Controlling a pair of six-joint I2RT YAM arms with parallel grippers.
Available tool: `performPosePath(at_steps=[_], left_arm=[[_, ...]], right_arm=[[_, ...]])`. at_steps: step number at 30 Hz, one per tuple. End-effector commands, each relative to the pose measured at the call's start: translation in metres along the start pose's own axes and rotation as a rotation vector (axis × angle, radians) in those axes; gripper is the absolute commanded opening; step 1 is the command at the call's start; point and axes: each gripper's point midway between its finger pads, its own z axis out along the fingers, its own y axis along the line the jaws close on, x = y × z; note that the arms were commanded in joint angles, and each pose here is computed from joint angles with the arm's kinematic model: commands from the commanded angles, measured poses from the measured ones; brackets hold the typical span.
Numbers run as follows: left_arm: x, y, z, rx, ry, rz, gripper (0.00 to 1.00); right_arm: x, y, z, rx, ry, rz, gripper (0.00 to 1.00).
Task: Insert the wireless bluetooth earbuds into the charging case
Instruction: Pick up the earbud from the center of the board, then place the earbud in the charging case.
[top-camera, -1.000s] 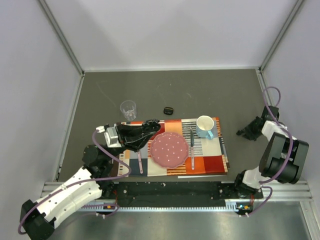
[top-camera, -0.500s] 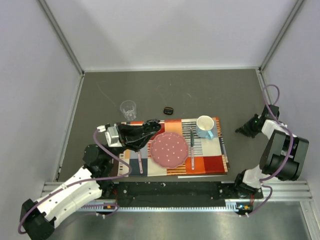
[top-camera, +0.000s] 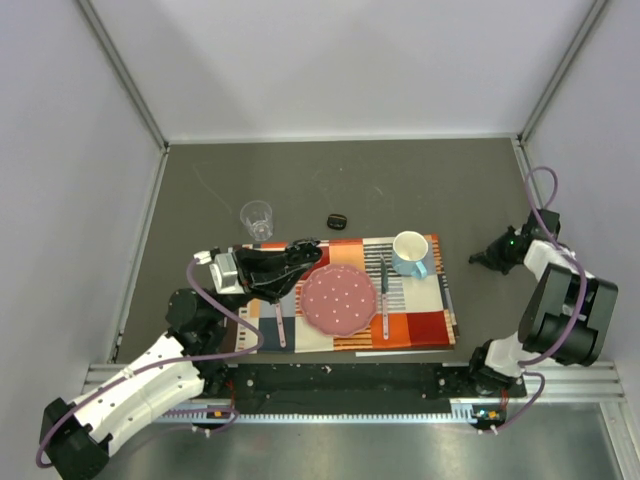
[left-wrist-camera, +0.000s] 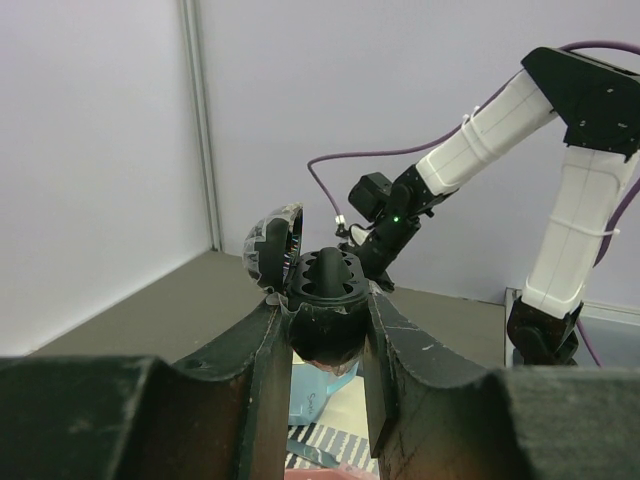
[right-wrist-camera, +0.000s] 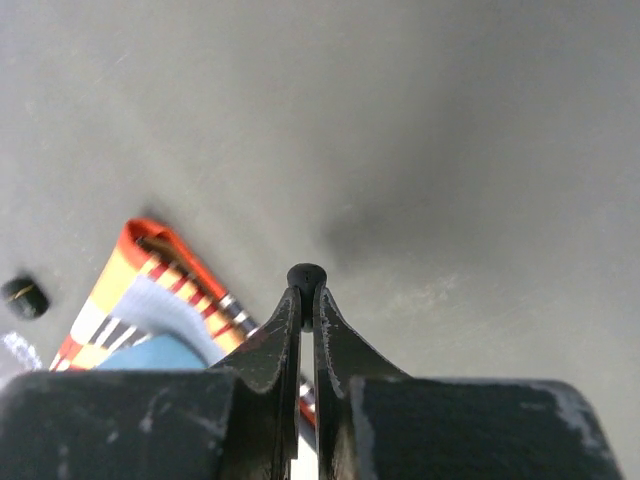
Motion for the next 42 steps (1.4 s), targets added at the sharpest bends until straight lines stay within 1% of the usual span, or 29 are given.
performPosePath(at_steps=[1,3,4,5,6,7,8,9,11,12,13,14,15,18,19,20,21,22,23,24,25,26,27,28,29,30,32,35,42], left_arm=[[-0.013,-0.002,0.003,0.012,-0.039,0.024,0.00],[-0.013,-0.002,0.003,0.009,-0.040,0.031,0.00],[-0.013,-0.001,0.004,0.010,-0.039,0.035,0.00],[-0.013,-0.002,0.005,0.014,-0.036,0.039,0.00],[-0.013,-0.001,0.005,0.016,-0.032,0.047,0.00],[-0.012,-0.001,0.006,0.017,-0.028,0.048,0.00],[-0.013,-0.002,0.007,0.023,-0.027,0.048,0.00],[-0.013,-0.003,0.008,0.029,-0.027,0.050,0.00],[-0.013,-0.003,0.010,0.039,-0.021,0.052,0.00],[-0.013,-0.005,0.010,0.049,-0.018,0.051,0.00],[-0.012,-0.006,0.011,0.057,-0.009,0.048,0.00],[-0.014,-0.007,0.013,0.062,-0.008,0.048,0.00],[-0.014,-0.007,0.013,0.069,-0.003,0.048,0.00],[-0.014,-0.009,0.017,0.086,0.007,0.038,0.00],[-0.011,-0.011,0.017,0.106,0.019,0.031,0.00],[-0.014,-0.012,0.019,0.113,0.014,0.031,0.00],[-0.014,-0.013,0.020,0.121,0.018,0.028,0.00],[-0.014,-0.015,0.021,0.131,0.019,0.026,0.00],[-0.017,-0.016,0.021,0.139,0.008,0.029,0.00],[-0.016,-0.016,0.022,0.140,0.011,0.022,0.00],[-0.017,-0.018,0.022,0.154,0.010,0.021,0.00],[-0.018,-0.020,0.022,0.164,0.008,0.023,0.00],[-0.017,-0.021,0.023,0.170,0.012,0.016,0.00],[-0.019,-0.022,0.023,0.178,0.009,0.016,0.00],[-0.017,-0.024,0.023,0.193,0.015,0.012,0.00],[-0.020,-0.025,0.023,0.197,0.006,0.010,0.00],[-0.021,-0.027,0.022,0.203,0.000,0.008,0.00],[-0.024,-0.030,0.022,0.218,-0.007,0.006,0.00],[-0.025,-0.040,0.024,0.283,-0.004,-0.021,0.00]], right_arm=[[-0.018,0.064,-0.050,-0.247,-0.075,-0.139,0.00],[-0.016,0.094,-0.072,-0.356,-0.078,-0.203,0.00],[-0.020,0.121,-0.094,-0.449,-0.092,-0.277,0.00],[-0.006,0.142,-0.109,-0.500,-0.062,-0.345,0.00],[-0.001,0.158,-0.121,-0.539,-0.059,-0.402,0.00],[-0.006,0.183,-0.143,-0.594,-0.094,-0.489,0.00],[0.016,0.205,-0.155,-0.642,-0.063,-0.566,0.00],[0.016,0.228,-0.177,-0.697,-0.098,-0.633,0.00],[0.032,0.252,-0.203,-0.787,-0.103,-0.749,0.00],[0.040,0.269,-0.228,-0.854,-0.120,-0.814,0.00],[0.058,0.279,-0.247,-0.943,-0.097,-0.903,0.00],[0.066,0.285,-0.261,-0.986,-0.105,-0.952,0.00],[0.079,0.291,-0.286,-1.047,-0.123,-1.020,0.00],[0.106,0.293,-0.332,-1.204,-0.149,-1.185,0.00],[0.125,0.288,-0.343,-1.271,-0.098,-1.246,0.00],[0.133,0.284,-0.352,-1.299,-0.086,-1.284,0.00],[0.138,0.284,-0.365,-1.339,-0.126,-1.371,0.00],[0.153,0.275,-0.369,-1.350,-0.068,-1.394,0.00],[0.159,0.273,-0.374,-1.362,-0.066,-1.426,0.00],[0.163,0.271,-0.381,-1.376,-0.095,-1.489,0.00],[0.176,0.265,-0.385,-1.389,-0.050,-1.517,0.00],[0.183,0.263,-0.385,-1.387,-0.036,-1.542,0.00],[0.184,0.264,-0.387,-1.373,-0.073,-1.592,0.00],[0.188,0.264,-0.387,-1.372,-0.068,-1.612,0.00],[0.200,0.262,-0.387,-1.384,-0.023,-1.633,0.00],[0.200,0.263,-0.385,-1.360,-0.042,-1.658,0.00],[0.212,0.262,-0.380,-1.357,0.008,-1.692,0.00],[0.223,0.265,-0.372,-1.350,0.049,-1.726,0.00],[0.239,0.269,-0.376,-1.400,0.060,-1.795,0.00]])
